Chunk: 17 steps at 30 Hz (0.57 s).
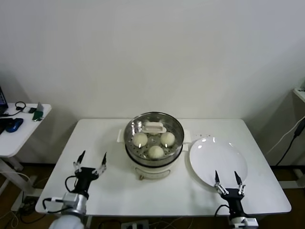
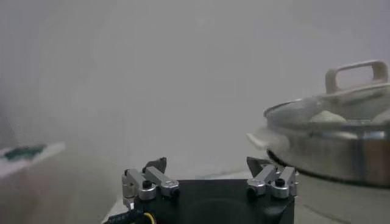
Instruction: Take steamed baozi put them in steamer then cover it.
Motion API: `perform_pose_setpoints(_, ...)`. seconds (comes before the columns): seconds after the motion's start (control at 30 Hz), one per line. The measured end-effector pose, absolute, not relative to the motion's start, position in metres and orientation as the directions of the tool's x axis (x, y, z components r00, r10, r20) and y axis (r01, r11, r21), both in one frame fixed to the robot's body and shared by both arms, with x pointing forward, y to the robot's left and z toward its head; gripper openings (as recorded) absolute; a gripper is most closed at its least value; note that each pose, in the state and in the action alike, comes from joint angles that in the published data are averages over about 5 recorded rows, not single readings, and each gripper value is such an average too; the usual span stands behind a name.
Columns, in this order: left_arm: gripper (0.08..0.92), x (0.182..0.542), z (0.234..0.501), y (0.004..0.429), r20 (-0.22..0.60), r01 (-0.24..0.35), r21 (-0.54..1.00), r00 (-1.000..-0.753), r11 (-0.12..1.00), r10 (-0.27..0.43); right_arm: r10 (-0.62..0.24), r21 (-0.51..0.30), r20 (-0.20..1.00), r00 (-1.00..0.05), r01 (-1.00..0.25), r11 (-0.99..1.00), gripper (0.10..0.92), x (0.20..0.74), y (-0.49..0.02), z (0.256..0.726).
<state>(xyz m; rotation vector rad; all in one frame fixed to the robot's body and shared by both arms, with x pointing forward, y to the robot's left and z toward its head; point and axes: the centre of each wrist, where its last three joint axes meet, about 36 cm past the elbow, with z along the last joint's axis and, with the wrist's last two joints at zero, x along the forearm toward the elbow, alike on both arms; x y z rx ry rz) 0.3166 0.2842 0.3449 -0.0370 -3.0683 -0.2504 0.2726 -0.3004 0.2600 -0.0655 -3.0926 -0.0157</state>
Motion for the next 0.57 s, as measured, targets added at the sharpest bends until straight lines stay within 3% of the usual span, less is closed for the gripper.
perform_pose_setpoints(0.27,0.823,0.3,0.306,0.297,0.057,0.001,0.094,-0.998,0.996,-0.005,0.031,0.009,0.053,-0.998,0.032,0.999,0.823,0.273,-0.299,0.259)
perform_pose_setpoints(0.57,0.823,0.292,0.29,0.304,0.051,-0.019,0.062,-0.998,0.998,-0.022,0.027,0.008,0.052,-0.998,0.027,1.0,0.822,0.276,-0.299,0.26)
